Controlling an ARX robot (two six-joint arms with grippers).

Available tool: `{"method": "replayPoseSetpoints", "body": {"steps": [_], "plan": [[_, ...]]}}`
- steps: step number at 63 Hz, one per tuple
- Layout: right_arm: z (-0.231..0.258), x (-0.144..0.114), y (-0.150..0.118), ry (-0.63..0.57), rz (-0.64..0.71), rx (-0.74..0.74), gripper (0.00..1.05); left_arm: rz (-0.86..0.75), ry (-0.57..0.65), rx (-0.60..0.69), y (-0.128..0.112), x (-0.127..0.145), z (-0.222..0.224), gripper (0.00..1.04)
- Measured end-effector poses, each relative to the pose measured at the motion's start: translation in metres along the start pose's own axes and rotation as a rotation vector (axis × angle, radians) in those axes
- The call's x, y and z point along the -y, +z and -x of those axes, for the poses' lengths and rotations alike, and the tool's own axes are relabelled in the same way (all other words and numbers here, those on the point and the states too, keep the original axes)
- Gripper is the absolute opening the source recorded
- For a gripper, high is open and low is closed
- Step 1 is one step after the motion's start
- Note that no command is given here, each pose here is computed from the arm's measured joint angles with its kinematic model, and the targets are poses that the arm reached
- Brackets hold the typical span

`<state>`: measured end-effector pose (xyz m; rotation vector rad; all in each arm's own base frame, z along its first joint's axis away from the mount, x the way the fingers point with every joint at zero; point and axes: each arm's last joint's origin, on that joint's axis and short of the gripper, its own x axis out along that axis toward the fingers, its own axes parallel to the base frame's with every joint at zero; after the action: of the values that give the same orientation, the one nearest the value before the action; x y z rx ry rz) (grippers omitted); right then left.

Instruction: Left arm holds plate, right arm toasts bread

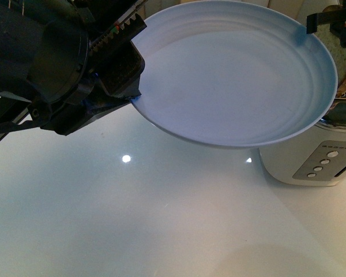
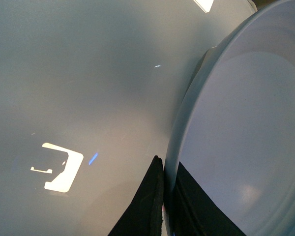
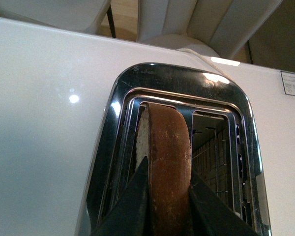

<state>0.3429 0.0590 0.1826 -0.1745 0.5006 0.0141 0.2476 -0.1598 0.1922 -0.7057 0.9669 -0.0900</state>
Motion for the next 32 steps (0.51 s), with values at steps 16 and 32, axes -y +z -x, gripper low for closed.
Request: {"method": "replayPoseSetpoints", "body": {"steps": [16, 32], "plan": [[0.011, 0.001, -0.013, -0.02, -0.077, -0.001, 0.66, -0.002, 0.002, -0.002, 0.0, 0.0, -0.001, 0.03], [0.055, 0.012, -0.005, -0.067, -0.207, 0.124, 0.97, -0.002, 0.001, -0.004, 0.0, 0.0, -0.001, 0.03]]}}
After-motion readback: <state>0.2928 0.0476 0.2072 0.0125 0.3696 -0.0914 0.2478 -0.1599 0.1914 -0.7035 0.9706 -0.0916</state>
